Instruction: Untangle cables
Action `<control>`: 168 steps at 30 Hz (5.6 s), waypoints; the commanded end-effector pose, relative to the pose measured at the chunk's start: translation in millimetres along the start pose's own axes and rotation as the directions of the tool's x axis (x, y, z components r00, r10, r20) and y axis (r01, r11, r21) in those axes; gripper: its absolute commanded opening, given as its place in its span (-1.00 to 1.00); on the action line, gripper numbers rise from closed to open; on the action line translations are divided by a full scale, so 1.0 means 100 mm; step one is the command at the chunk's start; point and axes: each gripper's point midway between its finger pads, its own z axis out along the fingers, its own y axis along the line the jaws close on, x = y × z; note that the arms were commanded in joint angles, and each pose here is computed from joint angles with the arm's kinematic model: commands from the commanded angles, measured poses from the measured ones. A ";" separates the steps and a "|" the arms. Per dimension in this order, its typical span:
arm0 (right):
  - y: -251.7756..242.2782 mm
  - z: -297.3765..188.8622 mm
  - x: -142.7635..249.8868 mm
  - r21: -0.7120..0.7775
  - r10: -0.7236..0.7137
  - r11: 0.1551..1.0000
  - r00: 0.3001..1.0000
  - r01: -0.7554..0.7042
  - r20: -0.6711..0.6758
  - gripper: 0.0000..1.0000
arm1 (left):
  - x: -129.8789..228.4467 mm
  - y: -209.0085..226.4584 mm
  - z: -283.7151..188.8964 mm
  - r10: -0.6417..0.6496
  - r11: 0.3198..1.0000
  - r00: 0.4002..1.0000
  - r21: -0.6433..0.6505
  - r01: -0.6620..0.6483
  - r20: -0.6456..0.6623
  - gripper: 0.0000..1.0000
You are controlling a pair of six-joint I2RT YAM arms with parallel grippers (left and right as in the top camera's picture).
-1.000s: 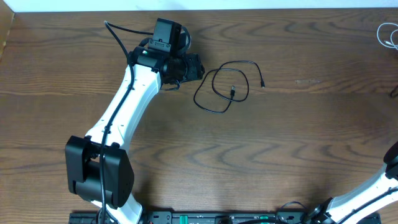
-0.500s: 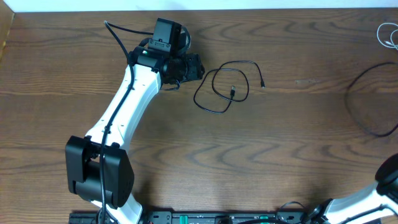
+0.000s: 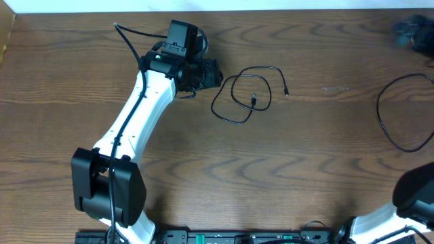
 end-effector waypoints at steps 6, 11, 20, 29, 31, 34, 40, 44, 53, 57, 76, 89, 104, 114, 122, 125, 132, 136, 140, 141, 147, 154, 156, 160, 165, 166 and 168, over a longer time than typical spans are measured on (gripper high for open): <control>0.91 0.88 0.98 -0.208 -0.175 0.971 0.945 0.119 -0.277 0.81 | -0.08 0.35 0.01 -0.101 0.981 0.993 -0.161 0.109 0.061 0.13; 1.43 1.16 1.60 -0.329 -0.386 0.905 0.844 0.269 -0.372 0.74 | -0.19 0.63 -0.07 -0.210 0.954 0.971 -0.193 0.229 0.110 0.13; 2.11 1.22 2.36 -0.536 -0.817 0.569 0.502 0.623 -0.284 0.53 | -0.16 1.12 -0.25 -0.320 0.907 0.941 -0.253 0.337 0.108 0.13; 2.48 1.20 2.96 -0.696 -0.987 0.144 0.151 0.704 -0.051 0.63 | -0.11 1.20 -0.28 -0.341 0.895 0.936 -0.272 0.353 0.092 0.13; 2.50 1.22 3.10 -0.719 -0.997 0.056 0.078 0.693 -0.002 0.65 | -0.10 1.20 -0.28 -0.341 0.895 0.936 -0.272 0.353 0.092 0.13; 2.51 1.26 3.28 -0.742 -0.998 -0.057 -0.012 0.668 0.065 0.67 | -0.10 1.20 -0.28 -0.342 0.895 0.935 -0.273 0.353 0.090 0.12; 2.46 1.33 3.49 -0.768 -0.993 -0.116 -0.076 0.630 0.087 0.59 | -0.09 1.21 -0.28 -0.343 0.894 0.935 -0.276 0.354 0.086 0.12; 2.36 1.33 3.62 -0.802 -0.995 -0.093 -0.084 0.590 0.054 0.57 | -0.08 1.21 -0.28 -0.344 0.893 0.935 -0.277 0.354 0.084 0.13; 2.21 1.33 3.80 -0.844 -0.995 -0.053 -0.099 0.533 0.000 0.51 | -0.08 1.21 -0.28 -0.344 0.893 0.935 -0.277 0.354 0.084 0.12; 2.15 1.31 3.84 -0.857 -0.994 -0.037 -0.107 0.513 -0.021 0.46 | -0.08 1.21 -0.28 -0.345 0.893 0.935 -0.277 0.354 0.084 0.12; 1.39 1.53 3.48 -0.508 -0.783 0.430 0.028 0.746 -0.621 0.18 | -0.06 1.21 -0.28 -0.347 0.892 0.935 -0.281 0.355 0.078 0.12; 1.24 1.39 3.65 -0.329 -0.588 0.643 0.171 0.692 -0.790 -0.08 | -0.06 1.21 -0.28 -0.347 0.892 0.935 -0.280 0.355 0.079 0.13; 1.54 1.25 2.96 0.040 -0.297 0.874 0.596 0.485 -0.746 -0.09 | -0.05 1.21 -0.28 -0.348 0.891 0.934 -0.283 0.355 0.075 0.13; 1.34 1.27 2.82 0.148 -0.200 0.889 0.659 0.433 -0.725 0.24 | -0.06 1.21 -0.28 -0.348 0.891 0.934 -0.283 0.355 0.076 0.13; 1.14 1.27 3.06 0.161 -0.170 0.884 0.623 0.439 -0.764 0.14 | -0.06 1.21 -0.28 -0.347 0.892 0.935 -0.281 0.355 0.079 0.12; 1.06 1.31 3.20 0.187 -0.137 0.888 0.630 0.420 -0.765 0.11 | -0.06 1.21 -0.28 -0.347 0.892 0.935 -0.281 0.355 0.079 0.13; 0.93 1.36 3.46 0.216 -0.091 0.896 0.637 0.388 -0.766 0.05 | -0.06 1.21 -0.28 -0.347 0.892 0.935 -0.281 0.355 0.078 0.12; 0.92 1.34 3.59 0.200 -0.084 0.904 0.616 0.378 -0.783 0.12 | -0.07 1.21 -0.28 -0.346 0.892 0.935 -0.280 0.354 0.079 0.13; 1.05 1.29 3.73 0.120 -0.106 0.930 0.566 0.347 -0.817 -0.20 | -0.09 1.21 -0.28 -0.343 0.894 0.935 -0.276 0.353 0.087 0.13; 1.06 1.29 3.73 0.111 -0.114 0.930 0.563 0.350 -0.819 -0.34 | -0.09 1.20 -0.28 -0.343 0.894 0.935 -0.275 0.353 0.088 0.13; 1.10 1.37 3.68 0.103 -0.131 0.933 0.592 0.344 -0.795 -0.82 | -0.10 1.20 -0.28 -0.342 0.895 0.935 -0.274 0.353 0.089 0.13; 1.19 1.44 3.26 0.046 -0.205 0.932 0.627 0.360 -0.752 -0.98 | -0.10 1.20 -0.28 -0.342 0.895 0.935 -0.273 0.353 0.090 0.13; 1.27 1.41 3.02 0.019 -0.243 0.926 0.637 0.376 -0.731 -0.98 | -0.10 1.20 -0.28 -0.342 0.895 0.935 -0.273 0.353 0.090 0.13; 1.52 1.26 2.41 -0.023 -0.318 0.916 0.688 0.401 -0.653 -0.99 | -0.10 1.20 -0.28 -0.342 0.895 0.935 -0.273 0.353 0.090 0.12; 1.86 0.79 1.49 -0.069 -0.386 0.912 0.790 0.404 -0.476 -0.98 | -0.10 1.20 -0.28 -0.342 0.895 0.935 -0.273 0.353 0.090 0.12; 1.88 0.72 1.37 -0.068 -0.386 0.914 0.806 0.400 -0.449 -0.98 | -0.10 1.20 -0.28 -0.342 0.895 0.935 -0.273 0.353 0.090 0.12; 1.91 0.53 1.09 -0.059 -0.381 0.919 0.842 0.389 -0.381 -0.98 | -0.10 1.20 -0.28 -0.342 0.895 0.935 -0.273 0.353 0.090 0.13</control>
